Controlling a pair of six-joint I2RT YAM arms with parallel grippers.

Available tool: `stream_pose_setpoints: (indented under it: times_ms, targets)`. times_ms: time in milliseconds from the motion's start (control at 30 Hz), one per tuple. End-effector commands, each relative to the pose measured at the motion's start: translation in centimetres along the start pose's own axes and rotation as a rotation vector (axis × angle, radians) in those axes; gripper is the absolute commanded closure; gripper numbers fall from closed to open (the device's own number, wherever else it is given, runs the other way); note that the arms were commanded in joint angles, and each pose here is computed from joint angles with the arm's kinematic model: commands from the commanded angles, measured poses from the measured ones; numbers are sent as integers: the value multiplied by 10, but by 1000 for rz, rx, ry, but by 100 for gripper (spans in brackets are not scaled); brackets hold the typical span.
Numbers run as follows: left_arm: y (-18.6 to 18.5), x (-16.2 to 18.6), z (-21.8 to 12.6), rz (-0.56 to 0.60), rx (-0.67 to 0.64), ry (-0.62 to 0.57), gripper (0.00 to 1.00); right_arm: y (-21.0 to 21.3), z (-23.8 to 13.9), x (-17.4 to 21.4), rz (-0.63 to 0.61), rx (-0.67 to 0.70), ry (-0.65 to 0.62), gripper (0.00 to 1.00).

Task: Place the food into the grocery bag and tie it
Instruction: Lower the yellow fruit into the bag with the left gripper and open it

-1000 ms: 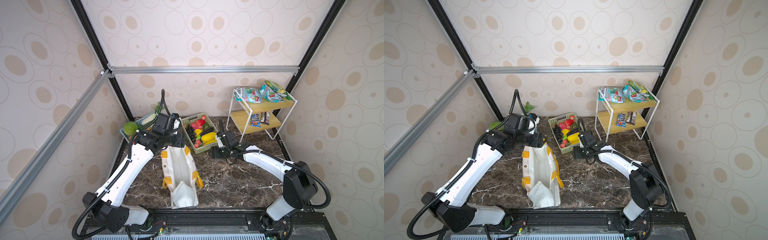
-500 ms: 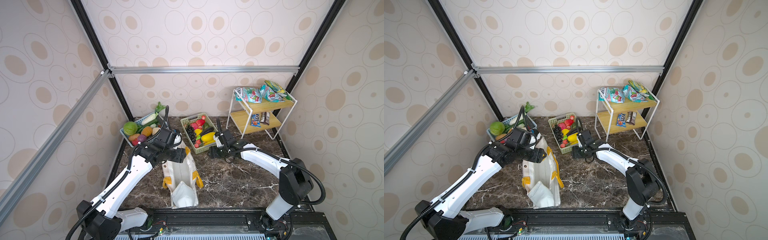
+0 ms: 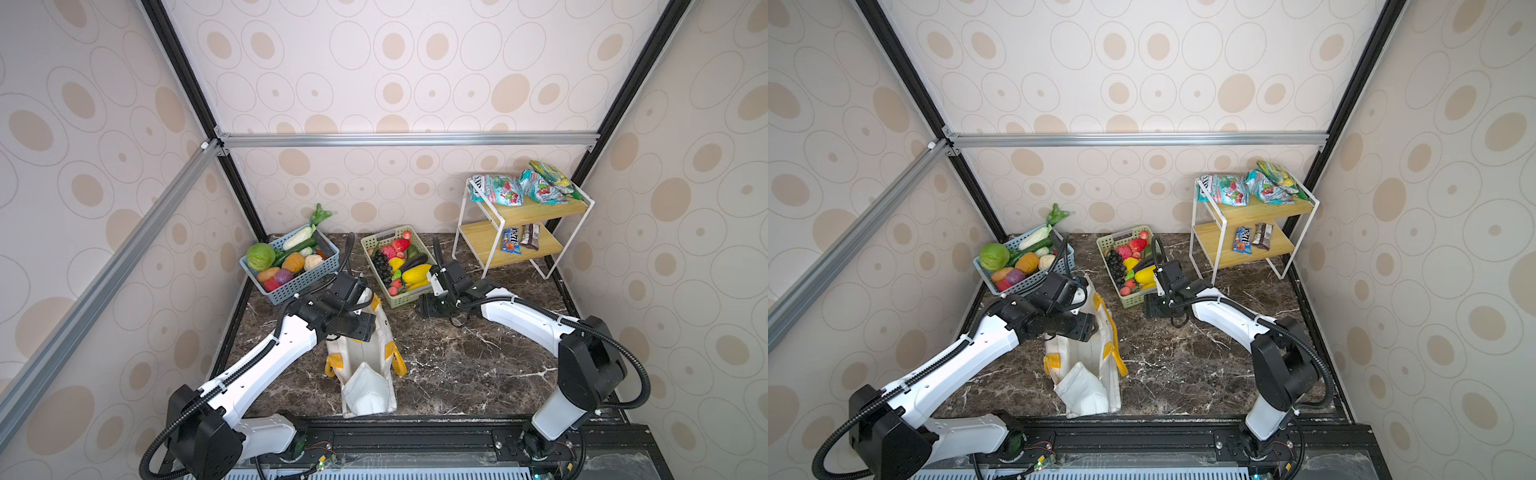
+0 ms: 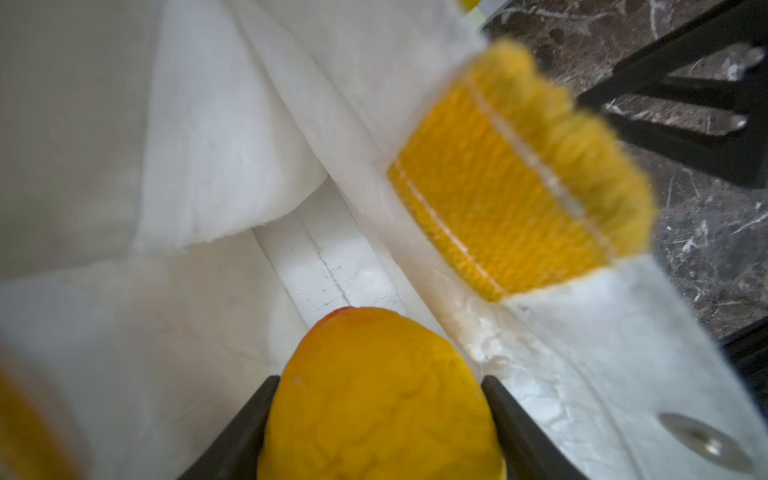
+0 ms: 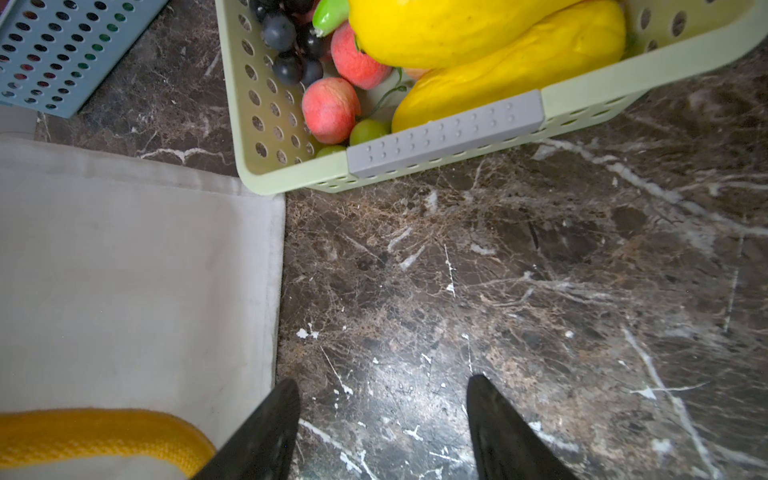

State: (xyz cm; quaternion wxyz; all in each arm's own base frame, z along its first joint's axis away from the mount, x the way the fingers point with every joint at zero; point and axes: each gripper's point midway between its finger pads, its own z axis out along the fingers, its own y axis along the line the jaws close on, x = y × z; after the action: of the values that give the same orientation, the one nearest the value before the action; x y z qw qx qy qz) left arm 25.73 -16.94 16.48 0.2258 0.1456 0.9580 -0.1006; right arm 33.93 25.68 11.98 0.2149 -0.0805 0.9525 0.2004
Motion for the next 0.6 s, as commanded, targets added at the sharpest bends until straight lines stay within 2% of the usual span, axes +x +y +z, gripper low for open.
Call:
stream_pose_setpoints:
  times_ms: [0,267,367,567]
  targets:
    - [-2,-2,6,-13,-10,-18,39,-3,-6,4,3,6,-2,33]
    - [-3,8,1,-28,-5,-32,47,-5,-6,8,5,5,-6,33]
    - [-4,19,3,-39,0,6,50,-5,-5,9,9,2,-6,33]
    - [-11,32,2,-91,41,24,51,-5,-4,11,14,2,-3,33]
